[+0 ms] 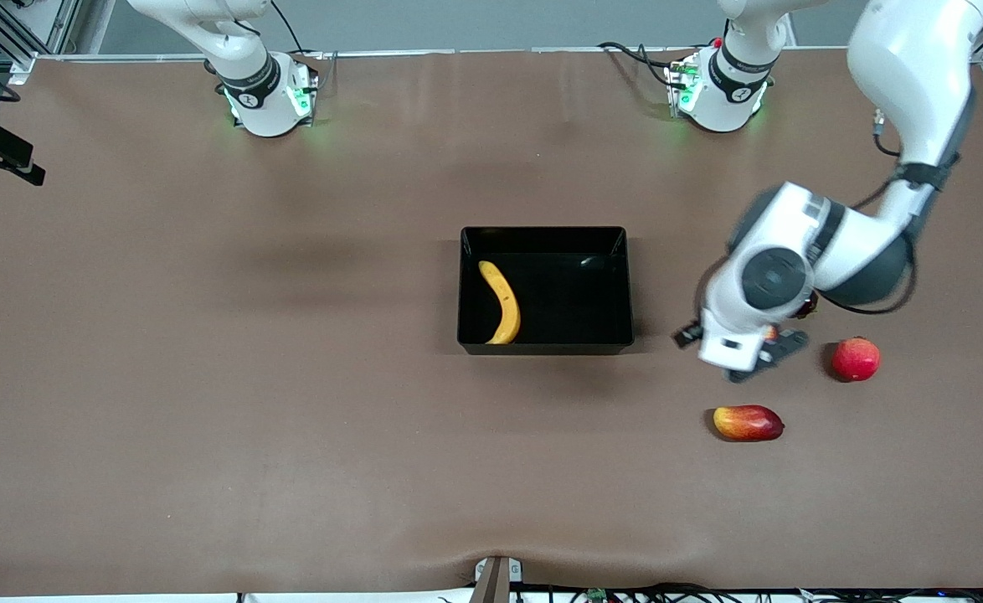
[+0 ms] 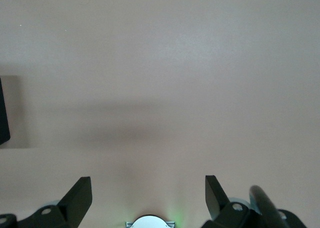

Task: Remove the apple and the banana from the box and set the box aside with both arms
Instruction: 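Move the open left gripper back over the yellow banana, then lower the left gripper and grasp the yellow banana in the box, then lift the banana out while the right gripper reaches toward the box, then lower the banana by the fruits while the right gripper reaches the box, then open the left gripper on the banana while the right gripper grips the box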

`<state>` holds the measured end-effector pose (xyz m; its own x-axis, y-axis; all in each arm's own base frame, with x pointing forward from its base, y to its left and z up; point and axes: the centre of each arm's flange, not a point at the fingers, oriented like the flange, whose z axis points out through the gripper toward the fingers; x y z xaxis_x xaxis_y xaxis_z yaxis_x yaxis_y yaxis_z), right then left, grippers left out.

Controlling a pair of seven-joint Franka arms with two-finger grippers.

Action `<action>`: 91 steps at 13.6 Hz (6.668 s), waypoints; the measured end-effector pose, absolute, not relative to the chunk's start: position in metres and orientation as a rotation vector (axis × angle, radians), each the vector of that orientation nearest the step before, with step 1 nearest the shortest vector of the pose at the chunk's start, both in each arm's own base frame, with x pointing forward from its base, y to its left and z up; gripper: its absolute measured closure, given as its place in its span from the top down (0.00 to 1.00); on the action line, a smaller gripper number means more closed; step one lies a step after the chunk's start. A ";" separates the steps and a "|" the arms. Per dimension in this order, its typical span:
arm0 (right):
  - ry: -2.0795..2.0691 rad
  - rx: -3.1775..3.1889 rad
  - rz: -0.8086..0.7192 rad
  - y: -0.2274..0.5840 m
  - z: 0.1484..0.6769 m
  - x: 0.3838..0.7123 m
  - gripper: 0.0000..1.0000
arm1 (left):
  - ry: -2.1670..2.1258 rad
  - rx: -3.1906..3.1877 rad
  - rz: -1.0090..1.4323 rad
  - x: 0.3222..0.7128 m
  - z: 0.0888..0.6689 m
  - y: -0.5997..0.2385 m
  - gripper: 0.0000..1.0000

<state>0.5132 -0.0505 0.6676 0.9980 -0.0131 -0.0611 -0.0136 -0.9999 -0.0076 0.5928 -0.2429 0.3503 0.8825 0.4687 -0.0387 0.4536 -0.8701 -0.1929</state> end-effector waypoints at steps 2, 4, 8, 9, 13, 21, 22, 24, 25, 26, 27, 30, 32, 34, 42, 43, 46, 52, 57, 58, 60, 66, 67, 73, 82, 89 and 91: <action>0.020 -3.132 0.095 -0.050 0.668 0.513 1.00 | -0.628 -2.904 0.115 0.566 0.352 -0.304 1.00; 0.020 -3.132 0.095 -0.050 0.668 0.513 1.00 | -0.484 -2.942 0.119 0.533 0.342 -0.372 1.00; 0.020 -3.133 0.091 -0.050 0.668 0.514 1.00 | -0.246 -2.991 0.056 0.486 0.280 -0.460 1.00; 0.020 -3.133 0.090 -0.050 0.668 0.514 1.00 | -0.229 -3.025 0.066 0.484 0.262 -0.468 1.00; 0.020 -3.133 0.089 -0.050 0.668 0.514 1.00 | -0.211 -3.063 0.160 0.484 0.209 -0.470 1.00; 0.021 -3.133 0.089 -0.051 0.668 0.514 1.00 | -0.189 -3.135 0.169 0.477 0.185 -0.487 0.47; 0.021 -3.133 0.089 -0.051 0.668 0.514 1.00 | -0.190 -3.137 0.167 0.477 0.186 -0.487 0.37; 0.023 -3.132 0.093 -0.051 0.666 0.515 1.00 | -0.197 -3.139 0.162 0.479 0.187 -0.487 0.41; 0.024 -3.132 0.097 -0.052 0.665 0.516 1.00 | -0.200 -3.140 0.159 0.480 0.188 -0.488 0.52; 0.025 -3.132 0.100 -0.052 0.663 0.517 1.00 | -0.205 -3.143 0.155 0.482 0.190 -0.488 0.61; 0.025 -3.132 0.105 -0.052 0.662 0.518 1.00 | -0.209 -3.146 0.148 0.484 0.192 -0.488 0.67; 0.009 -3.132 0.119 -0.048 0.657 0.522 1.00 | -0.221 -3.156 0.119 0.490 0.203 -0.488 0.75; 0.007 -3.131 0.130 -0.047 0.653 0.524 1.00 | -0.222 -3.163 0.100 0.493 0.211 -0.489 0.77; 0.007 -3.130 0.145 -0.047 0.648 0.527 1.00 | -0.218 -3.168 0.093 0.492 0.216 -0.491 0.77; 0.026 -3.121 0.244 -0.055 0.612 0.547 1.00 | -0.175 -3.179 0.131 0.474 0.195 -0.503 0.66; 0.024 -3.121 0.245 -0.054 0.612 0.547 1.00 | -0.166 -3.173 0.134 0.470 0.188 -0.505 0.56; 0.020 -3.121 0.248 -0.053 0.611 0.547 1.00 | -0.153 -3.157 0.119 0.465 0.182 -0.508 0.36; -0.033 -3.122 0.248 -0.034 0.611 0.549 1.00 | -0.162 -3.142 0.063 0.478 0.209 -0.504 0.36; -0.029 -3.115 0.255 -0.025 0.609 0.550 1.00 | -0.186 -3.095 -0.049 0.486 0.307 -0.493 0.36; -0.016 -3.101 0.255 -0.019 0.609 0.551 1.00 | -0.205 -3.088 -0.074 0.490 0.326 -0.487 0.36; -0.025 -3.059 0.264 -0.003 0.607 0.551 1.00 | -0.273 -3.061 -0.126 0.507 0.357 -0.462 0.36; 0.029 -2.979 0.242 0.091 0.583 0.564 1.00 | -0.432 -2.946 -0.088 0.600 0.381 -0.304 0.36; 0.064 -2.985 0.232 0.121 0.576 0.566 1.00 | -0.425 -2.941 -0.066 0.617 0.378 -0.266 0.36; 0.142 -3.019 0.223 0.305 0.503 0.550 1.00 | -0.553 -2.937 0.040 0.673 0.341 -0.060 0.36; 0.019 -3.065 0.248 0.421 0.345 0.534 1.00 | -0.647 -2.918 0.002 0.689 0.220 0.034 0.36; -0.024 -3.080 0.222 0.453 0.249 0.525 0.84 | -0.606 -2.906 -0.046 0.696 0.208 0.041 0.69; -0.040 -3.082 0.225 0.458 0.247 0.520 0.61 | -0.612 -2.903 -0.070 0.699 0.217 0.042 0.92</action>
